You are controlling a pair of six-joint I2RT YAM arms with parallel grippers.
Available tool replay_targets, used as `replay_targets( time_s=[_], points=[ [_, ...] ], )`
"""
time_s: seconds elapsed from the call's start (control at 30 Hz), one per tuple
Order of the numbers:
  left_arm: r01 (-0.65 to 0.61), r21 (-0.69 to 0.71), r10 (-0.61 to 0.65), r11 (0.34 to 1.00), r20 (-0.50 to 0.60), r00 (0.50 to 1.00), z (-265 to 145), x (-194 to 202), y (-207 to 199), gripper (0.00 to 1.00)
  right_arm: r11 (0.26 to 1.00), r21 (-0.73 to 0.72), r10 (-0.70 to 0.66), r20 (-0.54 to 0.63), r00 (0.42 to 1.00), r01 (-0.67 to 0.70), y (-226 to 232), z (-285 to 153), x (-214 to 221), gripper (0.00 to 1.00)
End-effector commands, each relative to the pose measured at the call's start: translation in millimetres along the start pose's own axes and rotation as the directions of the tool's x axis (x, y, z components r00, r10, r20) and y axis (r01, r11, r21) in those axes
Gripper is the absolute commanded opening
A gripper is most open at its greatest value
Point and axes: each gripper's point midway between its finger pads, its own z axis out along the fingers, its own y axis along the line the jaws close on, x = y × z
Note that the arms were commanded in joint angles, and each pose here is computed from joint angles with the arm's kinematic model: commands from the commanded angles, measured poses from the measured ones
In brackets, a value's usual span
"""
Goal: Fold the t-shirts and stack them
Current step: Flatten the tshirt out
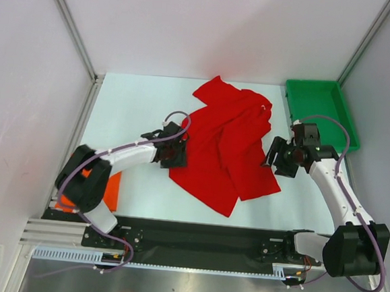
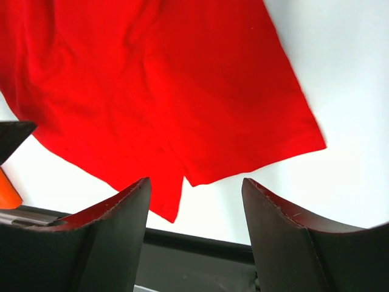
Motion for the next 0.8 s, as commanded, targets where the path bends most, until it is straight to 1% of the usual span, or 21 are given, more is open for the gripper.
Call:
replay_targets(
  time_s=[0.0, 0.03, 0.13, 0.17, 0.2, 0.23, 0.27, 0.3, 0.33, 0.37, 0.4, 0.43, 0.47, 0.5, 0.53, 0.6, 0.63, 0.67, 0.7, 0.73, 0.77],
  points=[
    [0.056, 0.018, -0.056, 0.998, 0.005, 0.998, 17.7, -16.1, -10.9, 0.51, 0.999, -0.036, -0.026, 0.045, 0.999, 0.027, 4.0, -13.0, -7.4, 0.67],
    [0.062, 0.008, -0.062, 0.998, 0.011, 0.998, 19.2, -19.3, -8.9, 0.29, 0.999, -0.031, -0.036, 0.054, 0.998, 0.038, 3.2, -15.2, -10.2, 0.67],
    [0.059, -0.072, -0.057, 0.996, 0.034, 0.998, 18.4, -34.1, 13.8, 0.00, 0.999, -0.008, -0.038, 0.057, 0.998, 0.038, -0.6, -16.4, -9.7, 0.67],
    [0.051, -0.168, -0.039, 0.984, 0.075, 0.996, 10.1, -47.8, 32.1, 0.00, 0.999, -0.009, -0.035, 0.051, 0.998, 0.036, -0.8, -15.5, -8.5, 0.67],
    [0.059, -0.211, -0.033, 0.976, 0.124, 0.992, -2.4, -64.8, 45.0, 0.00, 0.999, -0.007, -0.032, 0.045, 0.998, 0.033, -1.0, -14.5, -7.3, 0.67],
    [0.024, -0.259, 0.017, 0.966, 0.154, 0.988, -13.3, -78.0, 56.9, 0.01, 1.000, -0.002, -0.031, 0.034, 0.999, 0.031, -2.5, -12.6, -4.8, 0.67],
    [0.026, -0.304, 0.040, 0.952, 0.208, 0.977, -30.8, -100.4, 64.7, 0.00, 0.999, 0.003, -0.033, 0.018, 0.999, 0.033, -3.7, -11.2, -1.4, 0.67],
    [0.063, -0.373, 0.048, 0.926, 0.281, 0.959, -49.5, -124.8, 86.2, 0.00, 0.999, 0.014, -0.028, -0.010, 1.000, 0.028, -5.6, -5.9, 1.7, 0.67],
    [0.038, -0.406, 0.094, 0.913, 0.299, 0.950, -61.2, -140.1, 95.5, 0.00, 0.999, 0.020, -0.025, -0.029, 0.999, 0.025, -6.6, -3.5, 4.3, 0.67],
    [0.045, -0.411, 0.102, 0.911, 0.329, 0.939, -70.3, -155.8, 100.1, 0.00, 0.999, 0.026, -0.024, -0.054, 0.998, 0.026, -7.9, -0.7, 8.6, 0.67],
    [0.066, -0.391, 0.094, 0.918, 0.378, 0.921, -83.0, -182.5, 104.4, 0.01, 0.999, 0.031, -0.020, -0.083, 0.996, 0.022, -9.3, 5.1, 12.9, 0.67],
    [-0.004, -0.331, 0.122, 0.943, 0.335, 0.934, -71.5, -186.9, 94.5, 0.28, 0.999, 0.032, -0.021, -0.101, 0.995, 0.024, -9.4, 8.9, 15.5, 0.67],
    [-0.001, -0.320, 0.114, 0.948, 0.336, 0.935, -80.5, -199.8, 90.4, 0.43, 0.999, 0.017, -0.028, -0.122, 0.992, 0.030, -5.3, 12.6, 19.6, 0.67],
    [-0.008, -0.330, 0.116, 0.944, 0.308, 0.944, -77.7, -198.9, 91.0, 0.55, 0.999, 0.014, -0.033, -0.138, 0.990, 0.035, -4.3, 16.2, 22.5, 0.66],
    [-0.023, -0.320, 0.119, 0.947, 0.284, 0.951, -74.5, -195.8, 87.1, 0.60, 0.999, 0.012, -0.037, -0.166, 0.985, 0.040, -2.9, 22.8, 27.2, 0.66],
    [-0.023, -0.306, 0.106, 0.952, 0.257, 0.961, -75.3, -176.6, 82.3, 0.62, 0.998, -0.014, -0.066, -0.195, 0.979, 0.064, 8.2, 30.8, 35.3, 0.65],
    [0.004, -0.289, 0.076, 0.957, 0.263, 0.962, -76.1, -167.9, 79.5, 0.63, 0.999, -0.014, -0.045, -0.210, 0.977, 0.043, 12.4, 34.7, 38.8, 0.65],
    [0.005, -0.255, 0.062, 0.967, 0.253, 0.965, -82.5, -147.0, 77.2, 0.63, 0.998, -0.051, -0.048, -0.211, 0.976, 0.038, 22.3, 38.8, 39.9, 0.64],
    [0.007, -0.224, 0.048, 0.975, 0.241, 0.969, -83.3, -132.8, 70.6, 0.59, 0.996, -0.081, -0.059, -0.230, 0.971, 0.041, 33.6, 42.4, 50.2, 0.63],
    [0.042, -0.182, 0.002, 0.982, 0.234, 0.972, -86.0, -118.2, 64.9, 0.58, 0.995, -0.099, -0.028, -0.235, 0.972, 0.004, 43.4, 44.8, 53.6, 0.62],
    [0.053, -0.140, -0.024, 0.989, 0.198, 0.980, -87.5, -88.4, 64.3, 0.57, 0.990, -0.138, -0.022, -0.216, 0.976, -0.008, 56.4, 48.7, 51.9, 0.62]
  ],
)
